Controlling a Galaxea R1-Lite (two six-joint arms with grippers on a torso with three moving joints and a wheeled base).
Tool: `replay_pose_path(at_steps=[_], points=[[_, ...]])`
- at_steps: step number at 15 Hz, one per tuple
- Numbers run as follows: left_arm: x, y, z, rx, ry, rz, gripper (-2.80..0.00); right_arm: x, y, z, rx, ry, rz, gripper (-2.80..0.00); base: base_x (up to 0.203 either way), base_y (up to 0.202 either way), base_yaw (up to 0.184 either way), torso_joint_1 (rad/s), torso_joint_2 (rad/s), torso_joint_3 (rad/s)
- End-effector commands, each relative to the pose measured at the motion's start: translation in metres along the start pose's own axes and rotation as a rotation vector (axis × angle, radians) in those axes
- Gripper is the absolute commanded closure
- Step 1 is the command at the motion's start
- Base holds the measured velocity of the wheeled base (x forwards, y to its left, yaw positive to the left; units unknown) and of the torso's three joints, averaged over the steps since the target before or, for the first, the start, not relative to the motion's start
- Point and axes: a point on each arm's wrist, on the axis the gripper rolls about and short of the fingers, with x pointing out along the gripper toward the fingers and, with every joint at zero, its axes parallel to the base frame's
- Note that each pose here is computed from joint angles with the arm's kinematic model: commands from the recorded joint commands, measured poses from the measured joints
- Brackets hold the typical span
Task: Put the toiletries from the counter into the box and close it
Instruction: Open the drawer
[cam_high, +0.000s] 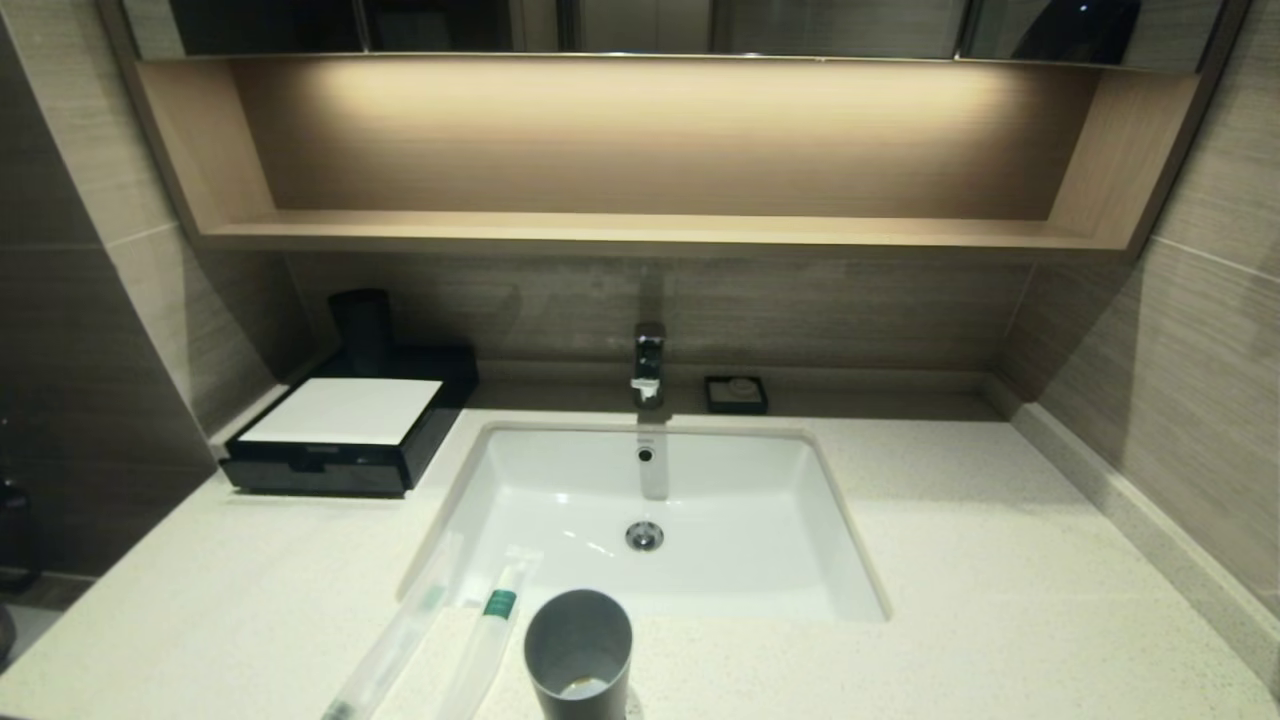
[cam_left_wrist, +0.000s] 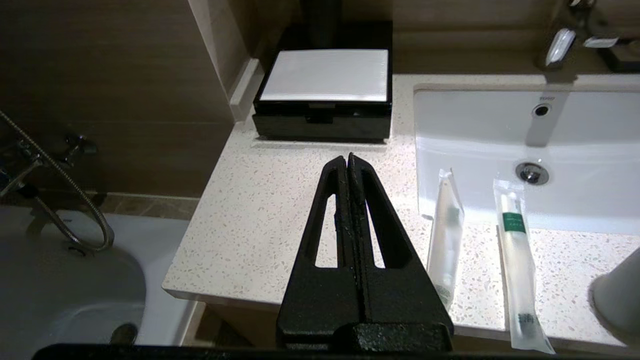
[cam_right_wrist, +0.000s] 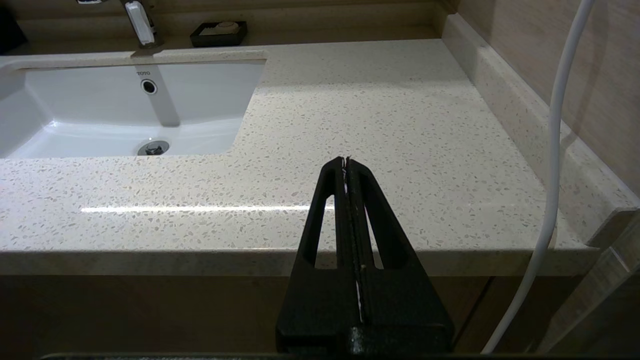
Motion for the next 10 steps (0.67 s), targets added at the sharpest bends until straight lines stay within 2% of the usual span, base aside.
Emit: replay_pose_path(at_steps=[1,4,8,10], points=[[0.039,-0.003,0.003,0.012,0.141,-0.006,0.00,0.000,0.000,0.000,0.000,0.002,0.000,0.00,0.000,0.000,0.000,0.000,0.00,0.000],[0.066,-0.005,0.003,-0.014,0.191,-0.009,0.00,0.000,0.000,0.000,0.000,0.000,0.001,0.00,0.000,0.000,0.000,0.000,0.00,0.000],[0.100,-0.008,0.003,-0.019,0.238,-0.009,0.00,0.000,0.000,0.000,0.000,0.000,0.001,0.00,0.000,0.000,0.000,0.000,0.00,0.000],[0.120,-0.010,-0.002,-0.045,0.277,-0.006,0.00,0.000,0.000,0.000,0.000,0.000,0.001,0.00,0.000,0.000,0.000,0.000,0.00,0.000]])
